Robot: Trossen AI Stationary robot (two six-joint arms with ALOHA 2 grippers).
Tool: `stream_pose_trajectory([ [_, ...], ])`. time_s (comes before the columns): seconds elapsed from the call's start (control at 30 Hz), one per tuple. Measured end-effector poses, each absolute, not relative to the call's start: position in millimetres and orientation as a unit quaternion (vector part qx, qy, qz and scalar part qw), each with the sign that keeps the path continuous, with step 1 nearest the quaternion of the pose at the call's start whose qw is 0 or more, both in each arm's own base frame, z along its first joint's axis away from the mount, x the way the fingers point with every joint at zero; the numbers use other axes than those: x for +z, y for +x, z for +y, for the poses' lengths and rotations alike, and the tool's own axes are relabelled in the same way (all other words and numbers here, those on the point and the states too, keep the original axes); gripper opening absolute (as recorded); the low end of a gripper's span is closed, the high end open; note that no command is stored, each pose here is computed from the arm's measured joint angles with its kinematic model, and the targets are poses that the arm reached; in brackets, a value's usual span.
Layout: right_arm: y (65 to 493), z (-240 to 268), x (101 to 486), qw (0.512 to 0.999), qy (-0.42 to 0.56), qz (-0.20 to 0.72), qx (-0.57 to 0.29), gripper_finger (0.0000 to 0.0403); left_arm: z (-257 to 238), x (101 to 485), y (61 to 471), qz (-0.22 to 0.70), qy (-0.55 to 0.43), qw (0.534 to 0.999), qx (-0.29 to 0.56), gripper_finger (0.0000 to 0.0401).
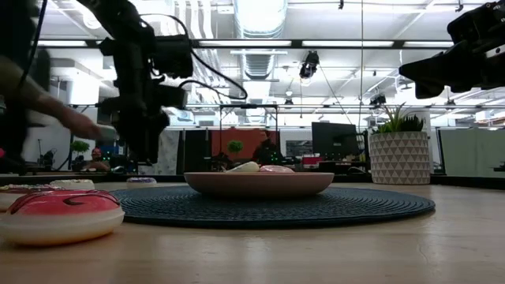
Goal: Pick & Place donuts
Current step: Put the small blue donut on the pink plate
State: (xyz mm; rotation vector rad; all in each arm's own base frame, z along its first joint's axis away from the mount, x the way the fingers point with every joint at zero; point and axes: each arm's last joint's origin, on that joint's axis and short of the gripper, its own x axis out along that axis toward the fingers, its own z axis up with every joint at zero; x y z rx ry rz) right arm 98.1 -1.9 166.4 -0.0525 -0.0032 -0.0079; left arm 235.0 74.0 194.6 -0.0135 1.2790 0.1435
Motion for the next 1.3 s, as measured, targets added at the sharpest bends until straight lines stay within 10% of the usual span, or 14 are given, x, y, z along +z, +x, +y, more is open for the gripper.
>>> stream_pose_trajectory([
  [1.3, 98, -2, 166, 1.0, -0.026, -0.002, -0.004, 0.0008, 72, 179, 228, 0.575, 0.004, 0.815, 0.077, 0.0289],
])
